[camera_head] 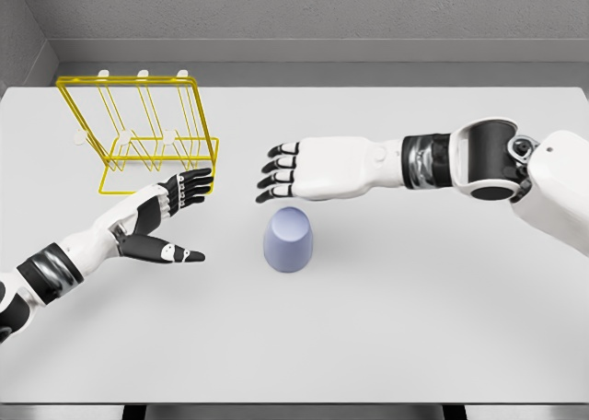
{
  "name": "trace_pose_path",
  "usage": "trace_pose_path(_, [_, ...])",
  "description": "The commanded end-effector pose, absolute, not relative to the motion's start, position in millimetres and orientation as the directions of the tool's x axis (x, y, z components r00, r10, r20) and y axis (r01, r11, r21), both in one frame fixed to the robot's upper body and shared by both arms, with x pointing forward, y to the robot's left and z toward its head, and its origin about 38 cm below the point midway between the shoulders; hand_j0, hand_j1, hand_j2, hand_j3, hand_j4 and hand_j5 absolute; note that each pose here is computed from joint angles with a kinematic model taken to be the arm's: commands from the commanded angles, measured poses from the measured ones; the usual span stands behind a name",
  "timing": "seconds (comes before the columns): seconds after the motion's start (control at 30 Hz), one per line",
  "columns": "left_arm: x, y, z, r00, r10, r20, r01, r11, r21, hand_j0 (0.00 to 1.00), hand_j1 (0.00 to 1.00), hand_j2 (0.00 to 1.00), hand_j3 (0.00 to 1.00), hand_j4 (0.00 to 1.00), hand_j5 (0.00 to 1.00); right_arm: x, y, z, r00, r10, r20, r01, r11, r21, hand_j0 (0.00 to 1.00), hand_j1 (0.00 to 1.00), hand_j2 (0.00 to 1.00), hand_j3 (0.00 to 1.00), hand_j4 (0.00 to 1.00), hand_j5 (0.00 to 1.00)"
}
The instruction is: Place the cup on the cup holder with both arms
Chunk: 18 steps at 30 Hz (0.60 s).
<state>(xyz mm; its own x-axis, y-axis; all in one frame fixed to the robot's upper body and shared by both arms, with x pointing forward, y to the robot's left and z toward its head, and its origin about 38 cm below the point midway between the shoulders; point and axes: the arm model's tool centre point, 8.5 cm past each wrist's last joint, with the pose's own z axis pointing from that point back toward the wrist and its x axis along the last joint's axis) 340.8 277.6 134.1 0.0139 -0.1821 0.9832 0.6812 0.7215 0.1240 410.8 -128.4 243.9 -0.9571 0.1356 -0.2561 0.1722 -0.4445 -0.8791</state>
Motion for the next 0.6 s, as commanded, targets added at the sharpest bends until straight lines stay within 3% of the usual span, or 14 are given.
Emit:
trace_pose_path(0.0, [341, 278, 134, 0.015, -0.182, 0.983, 0.680, 0.722, 0.123, 1.00, 1.00, 1.00, 1.00, 1.00, 1.00, 411, -137, 262, -0.945, 0.154, -0.287, 0.200, -0.423, -0.884, 1.00, 1.00, 1.00, 1.00, 1.00, 1.00])
trace_pose_path(0.1, [341, 279, 133, 0.018, -0.184, 0.983, 0.679, 0.724, 0.123, 1.00, 1.00, 1.00, 1.00, 1.00, 1.00, 420, -160, 280, -0.924, 0.218, -0.315, 0.204, -0.416, -0.886, 1.00, 1.00, 1.00, 1.00, 1.00, 1.00])
trace_pose_path(0.2, [346, 273, 132, 0.013, -0.174, 0.985, 0.679, 0.725, 0.119, 1.00, 1.00, 1.00, 1.00, 1.00, 1.00, 430, -234, 311, -0.868, 0.401, -0.293, 0.146, -0.358, -0.922, 1.00, 1.00, 1.00, 1.00, 1.00, 1.00])
trace_pose_path(0.37, [360, 250, 113, 0.006, -0.162, 0.987, 0.670, 0.733, 0.117, 1.00, 1.00, 1.00, 1.00, 1.00, 1.00, 425, -351, 289, -0.714, 0.698, -0.056, -0.023, -0.104, -0.994, 1.00, 1.00, 1.00, 1.00, 1.00, 1.00])
trace_pose_path(0.43, [365, 239, 106, 0.009, -0.168, 0.986, 0.678, 0.726, 0.117, 1.00, 1.00, 1.00, 1.00, 1.00, 1.00, 413, -377, 285, -0.677, 0.734, 0.054, -0.053, 0.025, -0.998, 1.00, 1.00, 1.00, 1.00, 1.00, 1.00])
trace_pose_path(0.57, [372, 218, 94, 0.023, -0.151, 0.988, 0.689, 0.719, 0.094, 1.00, 1.00, 1.00, 1.00, 1.00, 1.00, 404, -379, 267, -0.680, 0.709, 0.186, -0.124, 0.139, -0.983, 1.00, 1.00, 1.00, 1.00, 1.00, 1.00])
